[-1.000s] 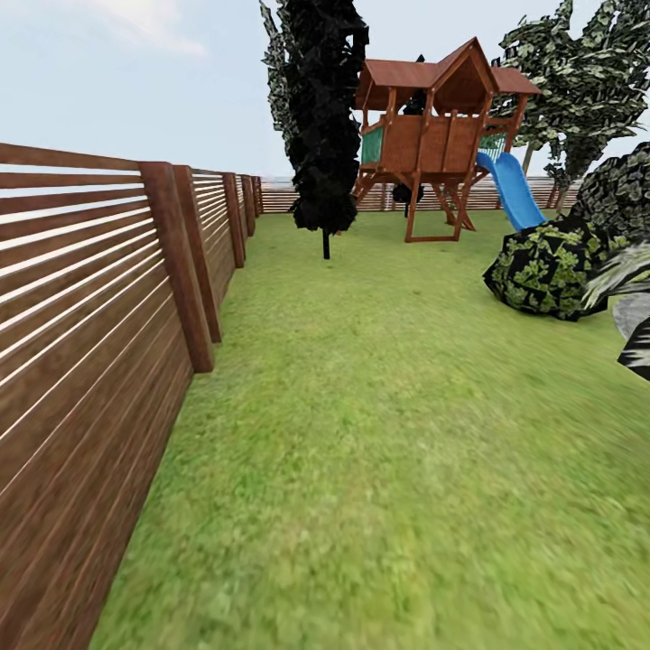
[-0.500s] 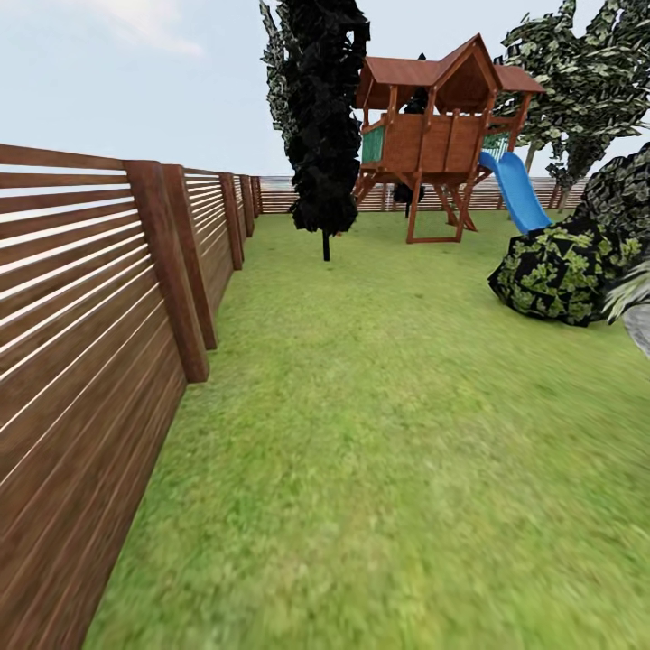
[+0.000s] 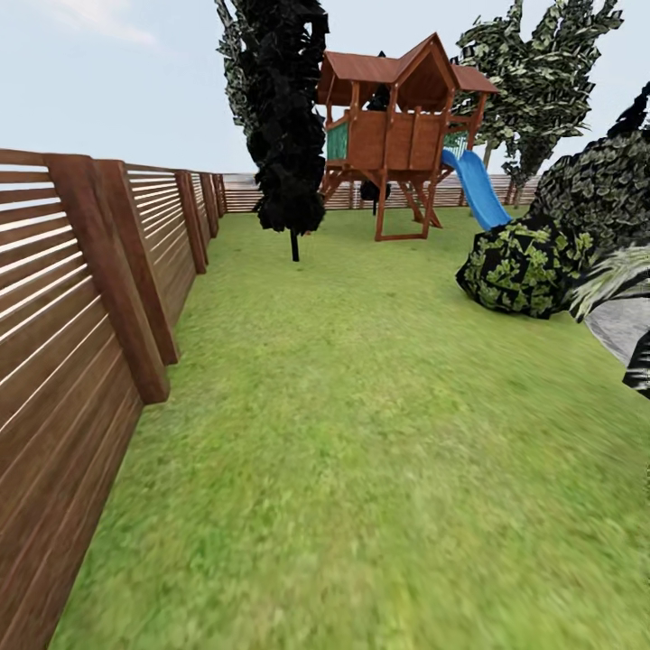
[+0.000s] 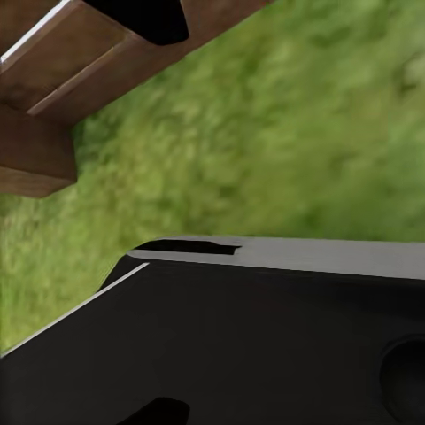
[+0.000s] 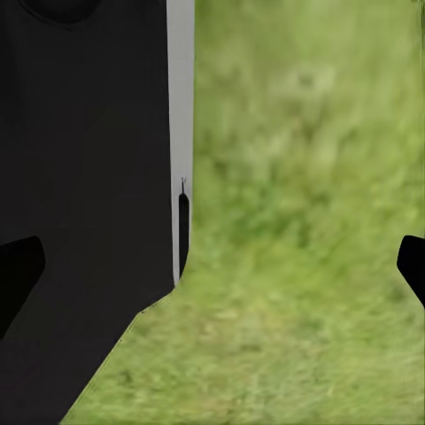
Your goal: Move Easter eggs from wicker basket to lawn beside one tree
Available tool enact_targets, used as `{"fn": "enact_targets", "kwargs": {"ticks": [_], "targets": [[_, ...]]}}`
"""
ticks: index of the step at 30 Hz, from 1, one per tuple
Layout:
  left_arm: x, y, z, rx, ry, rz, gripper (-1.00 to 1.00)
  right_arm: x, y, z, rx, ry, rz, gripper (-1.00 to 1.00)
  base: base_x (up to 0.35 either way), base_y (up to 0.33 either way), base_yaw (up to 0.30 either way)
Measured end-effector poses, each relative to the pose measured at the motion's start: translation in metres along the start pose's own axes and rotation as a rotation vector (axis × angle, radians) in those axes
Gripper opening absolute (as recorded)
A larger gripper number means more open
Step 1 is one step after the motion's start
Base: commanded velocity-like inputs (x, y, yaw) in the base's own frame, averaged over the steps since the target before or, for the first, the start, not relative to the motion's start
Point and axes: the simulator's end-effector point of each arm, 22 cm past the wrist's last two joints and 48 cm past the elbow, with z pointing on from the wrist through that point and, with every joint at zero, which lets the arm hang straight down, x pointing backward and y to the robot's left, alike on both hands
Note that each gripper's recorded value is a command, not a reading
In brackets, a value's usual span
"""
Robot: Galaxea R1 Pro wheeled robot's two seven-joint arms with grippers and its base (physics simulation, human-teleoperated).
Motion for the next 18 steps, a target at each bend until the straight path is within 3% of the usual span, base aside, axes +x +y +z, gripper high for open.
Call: {"fn": "enact_targets", "kwargs": {"ticks": [5, 18], "targets": [[0.001, 0.0001, 0.0, 0.0, 0.003, 0.0, 1.0, 0.001, 0.0001, 0.0, 0.0, 0.003, 0.003, 1.0, 0.339, 0.0, -0.151], [0.0013, 0.0006, 0.0, -0.001, 0.003, 0.0, 1.0, 0.0016, -0.0001, 0.0, 0.001, 0.005, 0.011, 1.0, 0.339, 0.0, -0.008]]}}
